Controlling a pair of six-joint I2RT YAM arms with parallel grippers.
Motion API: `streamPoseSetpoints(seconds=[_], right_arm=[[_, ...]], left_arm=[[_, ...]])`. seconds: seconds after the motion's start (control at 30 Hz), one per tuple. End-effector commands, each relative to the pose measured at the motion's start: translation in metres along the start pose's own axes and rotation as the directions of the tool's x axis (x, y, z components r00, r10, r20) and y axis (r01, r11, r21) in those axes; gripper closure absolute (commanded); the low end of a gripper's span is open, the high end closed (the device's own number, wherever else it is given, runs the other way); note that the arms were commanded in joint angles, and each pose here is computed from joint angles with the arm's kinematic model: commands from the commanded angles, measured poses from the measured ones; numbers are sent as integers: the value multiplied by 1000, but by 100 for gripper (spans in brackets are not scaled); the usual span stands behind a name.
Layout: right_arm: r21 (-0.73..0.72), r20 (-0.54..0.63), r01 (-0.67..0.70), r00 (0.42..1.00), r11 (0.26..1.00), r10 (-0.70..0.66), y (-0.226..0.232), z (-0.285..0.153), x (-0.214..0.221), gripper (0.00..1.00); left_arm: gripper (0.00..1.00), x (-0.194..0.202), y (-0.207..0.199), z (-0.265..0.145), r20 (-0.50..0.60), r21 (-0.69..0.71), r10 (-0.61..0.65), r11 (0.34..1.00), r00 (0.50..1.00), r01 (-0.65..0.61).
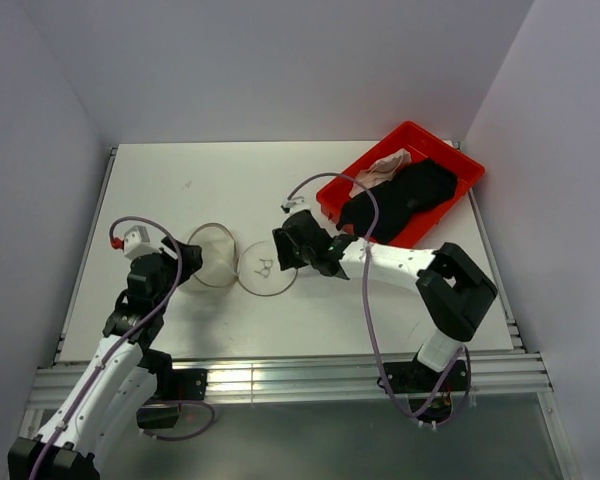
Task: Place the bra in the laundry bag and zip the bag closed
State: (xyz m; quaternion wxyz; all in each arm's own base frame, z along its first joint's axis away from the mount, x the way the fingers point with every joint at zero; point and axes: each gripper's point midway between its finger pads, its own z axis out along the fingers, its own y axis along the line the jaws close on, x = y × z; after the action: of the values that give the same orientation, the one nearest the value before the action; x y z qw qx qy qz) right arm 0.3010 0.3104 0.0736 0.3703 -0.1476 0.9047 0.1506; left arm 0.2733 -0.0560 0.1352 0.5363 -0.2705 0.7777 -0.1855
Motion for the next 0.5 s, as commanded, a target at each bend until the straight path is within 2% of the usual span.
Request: streamPoseSetpoints(seconds=[0.0, 0.17, 0.27, 0.37, 0.4, 0.47], right_arm=[[-48, 143, -43, 988, 998, 49, -6, -40, -62, 36], [-35, 289, -144, 946, 989, 148, -50, -82, -113, 37], [74, 373, -250, 905, 965, 206, -103, -95, -137, 37], [155, 454, -377, 848, 913, 274, -158, -106, -156, 37], [163, 479, -414, 827, 896, 295, -171, -109, -161, 37], [216, 539, -486, 783, 847, 311, -210, -116, -171, 36]], left_arm=[[25, -33, -54, -19, 53, 200, -36, 980, 998, 25], [21, -46, -102, -45, 45, 398, -61, 917, 997, 38], [17, -48, -126, -58, 38, 501, -56, 865, 998, 29], [14, -31, -149, -67, -18, 595, -16, 803, 1000, 24], [14, -32, -158, -70, -1, 627, -7, 779, 1000, 7], [13, -14, -169, -67, -39, 644, 36, 765, 999, -2]])
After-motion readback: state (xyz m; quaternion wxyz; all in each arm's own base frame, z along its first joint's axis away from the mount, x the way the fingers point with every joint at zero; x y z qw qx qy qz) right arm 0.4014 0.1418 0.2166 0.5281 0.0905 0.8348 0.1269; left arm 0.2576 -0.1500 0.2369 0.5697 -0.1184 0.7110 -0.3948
